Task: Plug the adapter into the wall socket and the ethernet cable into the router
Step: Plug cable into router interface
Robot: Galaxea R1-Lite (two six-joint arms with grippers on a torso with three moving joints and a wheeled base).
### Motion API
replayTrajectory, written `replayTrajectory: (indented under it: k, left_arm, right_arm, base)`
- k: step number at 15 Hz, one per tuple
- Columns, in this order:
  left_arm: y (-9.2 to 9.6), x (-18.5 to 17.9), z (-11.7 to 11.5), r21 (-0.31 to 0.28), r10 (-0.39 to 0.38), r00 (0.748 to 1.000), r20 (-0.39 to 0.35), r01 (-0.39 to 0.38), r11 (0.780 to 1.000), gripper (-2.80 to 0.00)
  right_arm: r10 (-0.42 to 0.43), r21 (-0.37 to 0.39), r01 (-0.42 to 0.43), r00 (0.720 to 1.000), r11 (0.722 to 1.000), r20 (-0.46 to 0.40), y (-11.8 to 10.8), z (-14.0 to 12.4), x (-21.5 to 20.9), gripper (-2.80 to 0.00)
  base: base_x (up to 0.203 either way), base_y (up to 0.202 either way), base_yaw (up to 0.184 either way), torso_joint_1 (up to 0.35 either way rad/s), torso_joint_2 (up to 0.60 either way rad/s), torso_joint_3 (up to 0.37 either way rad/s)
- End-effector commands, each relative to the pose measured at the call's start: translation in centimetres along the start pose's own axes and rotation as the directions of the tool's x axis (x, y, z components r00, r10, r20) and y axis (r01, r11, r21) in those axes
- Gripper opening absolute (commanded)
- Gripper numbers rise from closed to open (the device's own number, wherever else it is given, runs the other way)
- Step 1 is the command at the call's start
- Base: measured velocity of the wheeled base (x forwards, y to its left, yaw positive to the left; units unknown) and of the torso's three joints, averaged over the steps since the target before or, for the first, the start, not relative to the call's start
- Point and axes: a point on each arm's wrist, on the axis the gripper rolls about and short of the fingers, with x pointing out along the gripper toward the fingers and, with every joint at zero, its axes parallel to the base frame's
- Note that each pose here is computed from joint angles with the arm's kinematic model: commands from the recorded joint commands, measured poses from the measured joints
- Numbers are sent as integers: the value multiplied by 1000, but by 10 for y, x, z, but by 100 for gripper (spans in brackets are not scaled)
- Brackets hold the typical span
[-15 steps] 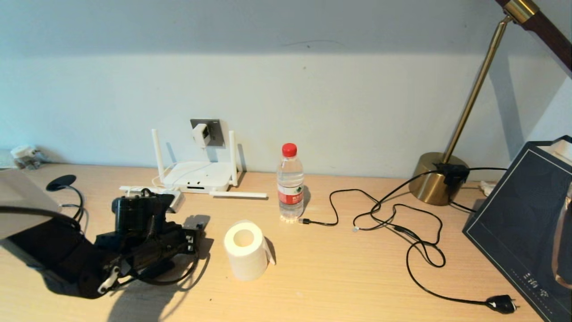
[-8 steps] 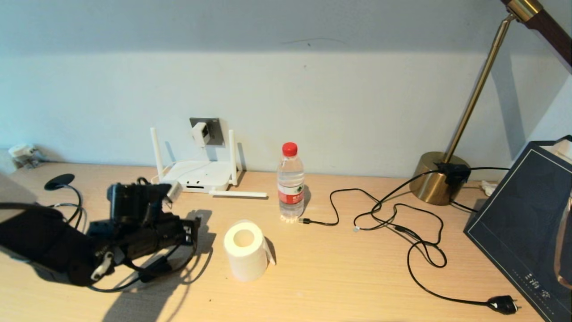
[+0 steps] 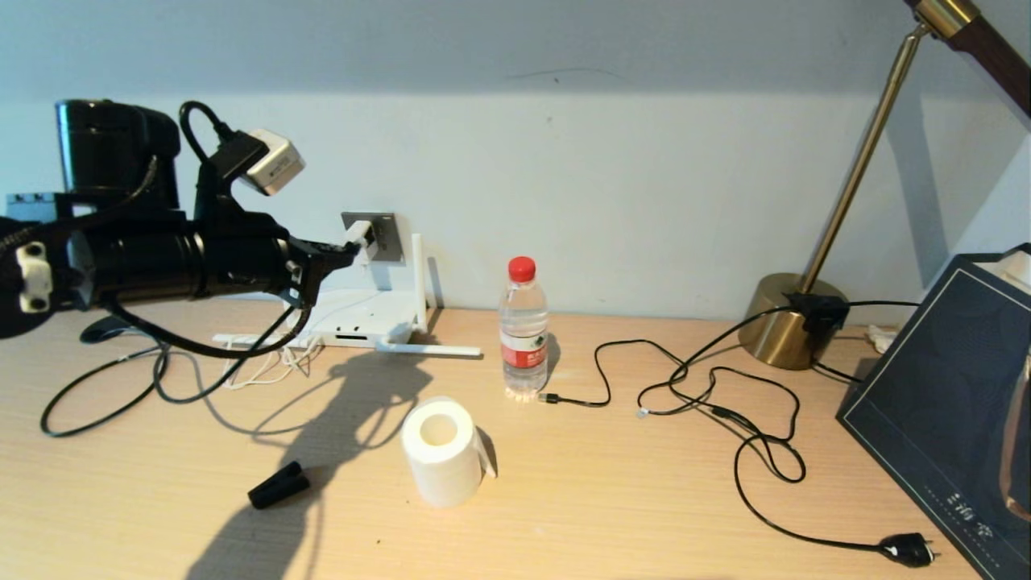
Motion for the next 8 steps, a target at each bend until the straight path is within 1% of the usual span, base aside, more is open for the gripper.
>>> replayTrajectory:
  k: [1, 2, 3, 4, 5, 6, 7, 8]
  left_arm:
    - [-8, -4, 18, 278, 45, 998, 34, -52, 959, -280]
    - [-21, -1, 28, 361, 47, 998, 45, -60, 930, -280]
    - [-36, 2, 38, 439, 45, 996, 72, -72, 896, -280]
    - [-51, 7, 49, 497, 54, 990, 129, -111, 860, -280]
    - [-63, 12, 58, 530, 78, 972, 221, -187, 827, -280]
    - [-77, 17, 60, 564, 81, 951, 297, -244, 789, -280]
    - [-91, 22, 58, 597, 72, 937, 343, -277, 753, -280]
    - [-102, 27, 53, 615, 64, 925, 375, -300, 729, -280]
  right_arm:
    - [2, -12, -2, 1000, 1000, -2, 0, 0, 0, -280]
    - [2, -12, -2, 1000, 1000, -2, 0, 0, 0, -280]
    - [0, -5, 0, 1000, 1000, -2, 0, 0, 0, -280]
    - [-5, 18, 5, 1000, 1000, -1, 0, 0, 0, -280]
    - [-6, 23, 6, 1000, 1000, -1, 0, 0, 0, -280]
    - [-6, 24, 6, 1000, 1000, 7, 0, 2, 0, -280]
    - [-4, 45, 3, 999, 999, 39, 0, 11, -3, -280]
    - [2, 88, -9, 996, 996, 88, 0, 32, -8, -280]
  base:
    - [0, 0, 0, 0, 0, 0]
    - [0, 0, 0, 0, 0, 0]
    - [0, 0, 0, 0, 0, 0]
    - [0, 0, 0, 0, 0, 0]
    - [0, 0, 0, 0, 0, 0]
    - [0, 0, 0, 0, 0, 0]
    - [0, 0, 0, 0, 0, 0]
    - [0, 0, 0, 0, 0, 0]
